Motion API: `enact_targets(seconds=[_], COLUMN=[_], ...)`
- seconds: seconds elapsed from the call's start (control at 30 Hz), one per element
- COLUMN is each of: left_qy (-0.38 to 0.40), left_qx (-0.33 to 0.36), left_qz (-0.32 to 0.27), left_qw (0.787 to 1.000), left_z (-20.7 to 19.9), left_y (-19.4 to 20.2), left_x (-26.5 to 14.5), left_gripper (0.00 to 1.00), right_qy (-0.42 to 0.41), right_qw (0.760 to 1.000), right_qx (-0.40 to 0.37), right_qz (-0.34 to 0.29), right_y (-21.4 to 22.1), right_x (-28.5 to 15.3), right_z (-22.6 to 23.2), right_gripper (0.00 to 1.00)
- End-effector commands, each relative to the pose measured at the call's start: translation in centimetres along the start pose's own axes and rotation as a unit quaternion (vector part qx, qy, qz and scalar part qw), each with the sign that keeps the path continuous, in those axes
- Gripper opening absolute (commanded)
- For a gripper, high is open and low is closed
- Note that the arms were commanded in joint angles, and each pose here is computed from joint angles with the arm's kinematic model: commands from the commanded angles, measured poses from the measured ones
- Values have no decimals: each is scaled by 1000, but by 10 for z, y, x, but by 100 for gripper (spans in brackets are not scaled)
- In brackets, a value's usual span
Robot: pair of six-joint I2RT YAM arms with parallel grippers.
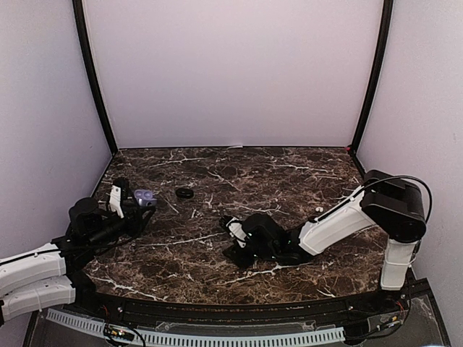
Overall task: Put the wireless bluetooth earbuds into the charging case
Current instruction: Move the left earbud to the center of the board, then place the charging case at the center of the board.
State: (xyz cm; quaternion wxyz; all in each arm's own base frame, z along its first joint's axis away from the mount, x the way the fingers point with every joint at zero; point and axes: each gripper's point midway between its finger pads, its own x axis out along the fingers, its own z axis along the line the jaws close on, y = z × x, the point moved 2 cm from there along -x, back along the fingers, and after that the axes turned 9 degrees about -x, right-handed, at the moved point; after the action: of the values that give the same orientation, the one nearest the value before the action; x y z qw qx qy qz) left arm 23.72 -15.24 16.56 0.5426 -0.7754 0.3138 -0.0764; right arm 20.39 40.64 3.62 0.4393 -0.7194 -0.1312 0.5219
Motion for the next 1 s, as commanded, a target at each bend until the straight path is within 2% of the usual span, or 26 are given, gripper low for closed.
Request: enact_targets(seconds=[0.0,0.2,0.3,0.37,0.47,0.67,0.8,0.97], left_qy=[-29,-80,-69,-35,56,199,266,312], left_qx=[-9,-29,-37,-41,-33,-14,-14,-28], left_qz=[-24,-40,-27,-12,15,48,62,94], left_qw=[999,996,997,998,998,979,962,945], left_z=[9,23,20,10,-15,-57,-75,-88], left_y=[-8,-16,-11,-6,5,16,18,26], left_x=[-4,-9,-8,-5,-2,-8,-13,-11], left_gripper=[19,17,17,17,17,18,18,18], right_qy=[-25,-81,-96,-99,-94,-120,-157,-169], right_qw=[997,987,984,981,979,977,970,962], right_qx=[-13,-40,-43,-37,-32,-24,-16,-17], right_qz=[-67,-131,-145,-164,-177,-177,-187,-212], right_y=[-47,-93,-109,-119,-119,-112,-114,-128], right_x=[-4,11,21,19,8,-21,-45,-72], right_z=[16,54,66,67,63,56,59,59], right_gripper=[53,58,58,59,60,59,56,52])
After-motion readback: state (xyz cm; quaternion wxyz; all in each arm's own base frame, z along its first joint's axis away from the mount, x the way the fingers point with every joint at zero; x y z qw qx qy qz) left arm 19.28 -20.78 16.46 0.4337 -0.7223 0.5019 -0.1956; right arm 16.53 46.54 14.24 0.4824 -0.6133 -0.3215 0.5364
